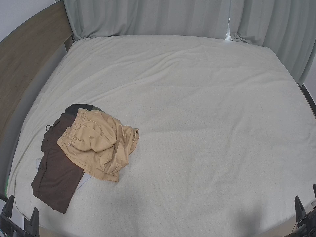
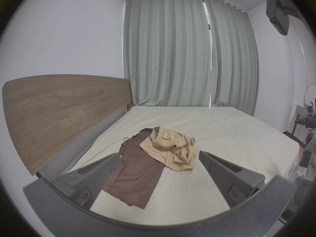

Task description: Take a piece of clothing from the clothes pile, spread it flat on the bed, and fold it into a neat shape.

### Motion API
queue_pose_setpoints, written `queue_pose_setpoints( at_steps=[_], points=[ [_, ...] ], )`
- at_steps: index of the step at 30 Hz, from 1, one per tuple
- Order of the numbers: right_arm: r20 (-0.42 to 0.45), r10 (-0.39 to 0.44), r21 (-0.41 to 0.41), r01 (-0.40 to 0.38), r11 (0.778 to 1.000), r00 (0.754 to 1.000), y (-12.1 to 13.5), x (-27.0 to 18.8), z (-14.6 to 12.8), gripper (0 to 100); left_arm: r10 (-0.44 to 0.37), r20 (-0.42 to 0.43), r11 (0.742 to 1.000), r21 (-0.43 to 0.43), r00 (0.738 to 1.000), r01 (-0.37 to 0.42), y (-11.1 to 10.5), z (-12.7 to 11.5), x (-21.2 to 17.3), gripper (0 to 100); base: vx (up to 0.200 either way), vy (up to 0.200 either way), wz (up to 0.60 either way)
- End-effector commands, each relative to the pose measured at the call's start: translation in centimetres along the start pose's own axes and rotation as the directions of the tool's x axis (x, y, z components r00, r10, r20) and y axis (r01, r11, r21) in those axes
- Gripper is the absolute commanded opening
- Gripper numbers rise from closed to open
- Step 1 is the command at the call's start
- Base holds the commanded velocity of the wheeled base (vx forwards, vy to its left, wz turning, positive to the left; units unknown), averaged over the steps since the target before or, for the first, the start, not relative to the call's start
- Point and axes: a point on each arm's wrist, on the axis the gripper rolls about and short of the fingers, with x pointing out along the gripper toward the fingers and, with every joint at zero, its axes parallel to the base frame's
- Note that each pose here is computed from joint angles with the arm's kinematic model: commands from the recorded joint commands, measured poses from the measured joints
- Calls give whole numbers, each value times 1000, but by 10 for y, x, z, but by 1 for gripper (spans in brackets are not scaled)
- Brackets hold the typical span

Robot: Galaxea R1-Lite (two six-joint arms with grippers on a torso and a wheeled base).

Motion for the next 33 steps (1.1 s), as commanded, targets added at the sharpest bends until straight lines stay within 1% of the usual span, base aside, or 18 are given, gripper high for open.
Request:
queue_pose_setpoints(
  at_steps=[1, 7, 33],
  points=[
    [0, 1, 2, -1, 1000, 1000, 0, 0, -5, 100, 0, -10, 1000, -1, 1000, 0, 0, -5, 1, 100, 0, 0, 0],
    [0, 3, 4, -3, 1000, 1000, 0, 0, -5, 100, 2, -10, 1000, -10, 1000, -2, 0, -5, 1, 100, 0, 0, 0],
    [0, 4, 5, -4, 1000, 1000, 0, 0, -5, 100, -3, -2, 1000, 19, 1000, 3, 0, -4, 1, 100, 0, 0, 0]
  ],
)
